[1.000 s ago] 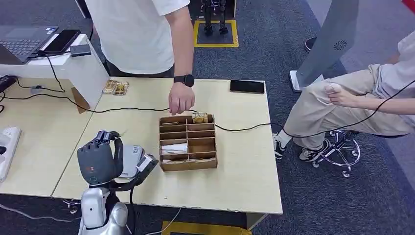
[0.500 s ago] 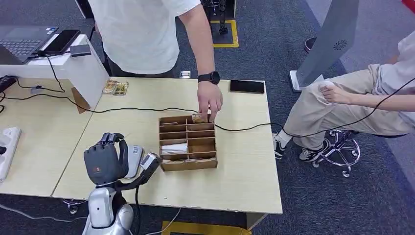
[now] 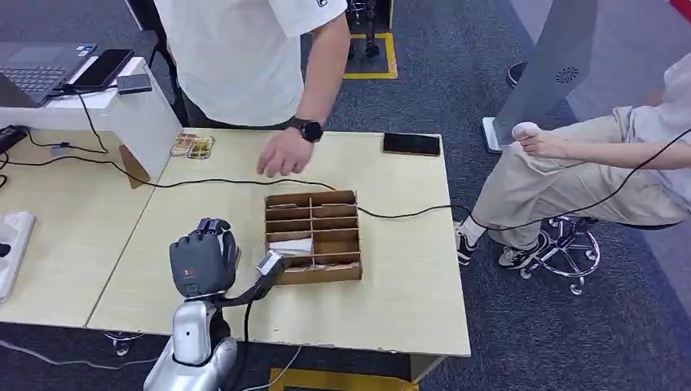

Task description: Pass the card to the sensor for recognition and then transmit it.

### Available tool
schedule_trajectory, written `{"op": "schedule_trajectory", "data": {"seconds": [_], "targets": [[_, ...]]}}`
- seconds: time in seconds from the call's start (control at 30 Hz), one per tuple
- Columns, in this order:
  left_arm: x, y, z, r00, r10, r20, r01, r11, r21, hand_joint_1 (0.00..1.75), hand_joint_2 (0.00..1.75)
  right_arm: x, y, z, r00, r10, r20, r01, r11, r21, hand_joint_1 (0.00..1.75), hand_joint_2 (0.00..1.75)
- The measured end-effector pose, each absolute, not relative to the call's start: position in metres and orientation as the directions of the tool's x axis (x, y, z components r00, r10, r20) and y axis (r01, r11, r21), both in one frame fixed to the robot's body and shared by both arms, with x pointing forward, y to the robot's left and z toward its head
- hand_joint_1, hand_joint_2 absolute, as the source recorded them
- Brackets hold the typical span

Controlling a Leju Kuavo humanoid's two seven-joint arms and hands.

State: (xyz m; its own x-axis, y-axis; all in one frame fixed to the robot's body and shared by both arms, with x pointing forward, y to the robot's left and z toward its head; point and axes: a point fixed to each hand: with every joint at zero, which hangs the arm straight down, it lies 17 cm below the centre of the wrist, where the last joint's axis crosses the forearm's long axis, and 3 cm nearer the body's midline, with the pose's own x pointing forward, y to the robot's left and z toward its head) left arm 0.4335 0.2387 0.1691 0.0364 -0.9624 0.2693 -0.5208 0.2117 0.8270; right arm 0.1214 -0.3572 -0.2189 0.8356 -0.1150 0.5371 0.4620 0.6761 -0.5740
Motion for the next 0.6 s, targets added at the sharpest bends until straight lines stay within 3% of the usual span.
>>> {"op": "schedule_trajectory", "data": {"seconds": [0.23, 0.6], "targets": [[0.442, 0.233, 0.173, 0.01, -0.968, 0.25, -0.522, 0.208, 0.827, 1.75, 1.75, 0.12, -0.355, -0.22, 0.839, -0.113, 0.533, 0.457, 0.677, -0.576, 0.0, 1.75], [0.461, 0.258, 0.151, 0.147, -0.954, 0.261, -0.48, 0.162, 0.862, 1.75, 1.75, 0.121, -0.348, -0.222, 0.845, -0.098, 0.525, 0.437, 0.693, -0.573, 0.0, 1.75]]}}
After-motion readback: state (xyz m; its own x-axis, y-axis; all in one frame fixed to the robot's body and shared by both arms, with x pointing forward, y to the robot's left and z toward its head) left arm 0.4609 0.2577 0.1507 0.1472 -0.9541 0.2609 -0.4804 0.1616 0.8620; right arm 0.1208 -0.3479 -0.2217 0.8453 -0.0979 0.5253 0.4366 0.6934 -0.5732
